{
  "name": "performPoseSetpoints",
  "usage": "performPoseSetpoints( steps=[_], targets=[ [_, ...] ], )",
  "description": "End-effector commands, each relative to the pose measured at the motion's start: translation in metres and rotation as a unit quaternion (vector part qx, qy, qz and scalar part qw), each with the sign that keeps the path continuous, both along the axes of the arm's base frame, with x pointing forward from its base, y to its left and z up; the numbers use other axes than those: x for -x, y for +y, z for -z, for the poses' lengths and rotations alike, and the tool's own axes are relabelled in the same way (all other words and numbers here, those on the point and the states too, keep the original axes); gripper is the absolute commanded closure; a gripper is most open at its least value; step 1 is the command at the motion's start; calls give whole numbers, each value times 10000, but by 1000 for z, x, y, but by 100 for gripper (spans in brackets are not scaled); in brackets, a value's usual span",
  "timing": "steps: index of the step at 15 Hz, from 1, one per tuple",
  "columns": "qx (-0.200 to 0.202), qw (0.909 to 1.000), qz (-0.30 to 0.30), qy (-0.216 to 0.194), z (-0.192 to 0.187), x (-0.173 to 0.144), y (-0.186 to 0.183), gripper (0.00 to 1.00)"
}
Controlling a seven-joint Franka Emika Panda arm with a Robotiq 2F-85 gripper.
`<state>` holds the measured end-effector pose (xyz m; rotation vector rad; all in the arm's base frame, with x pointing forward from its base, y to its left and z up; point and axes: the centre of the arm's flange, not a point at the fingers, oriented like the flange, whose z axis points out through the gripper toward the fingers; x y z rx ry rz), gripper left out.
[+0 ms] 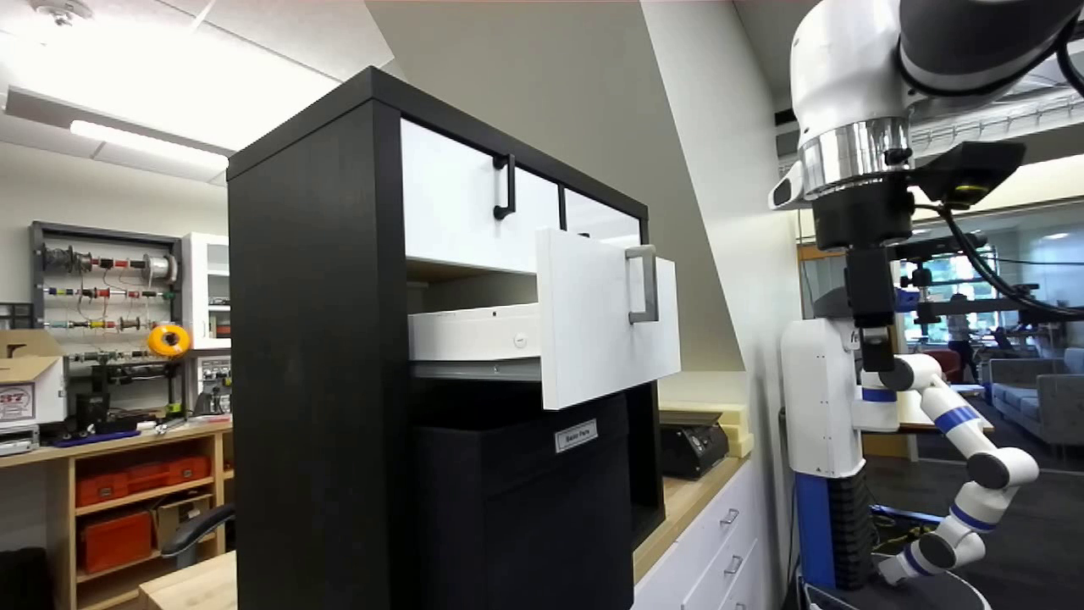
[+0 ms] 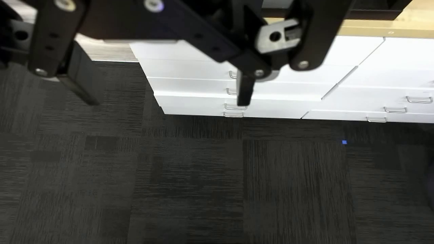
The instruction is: Close the open drawer
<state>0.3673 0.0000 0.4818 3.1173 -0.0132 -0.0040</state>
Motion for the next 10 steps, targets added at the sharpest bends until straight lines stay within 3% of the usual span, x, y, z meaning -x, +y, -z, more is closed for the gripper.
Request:
performPoseSetpoints(
  steps=[1,10],
  targets=[
    [0,10000,0,0,0,0,0,0],
    [-99,9996,67,-254,-8,-13,3,0]
  ],
)
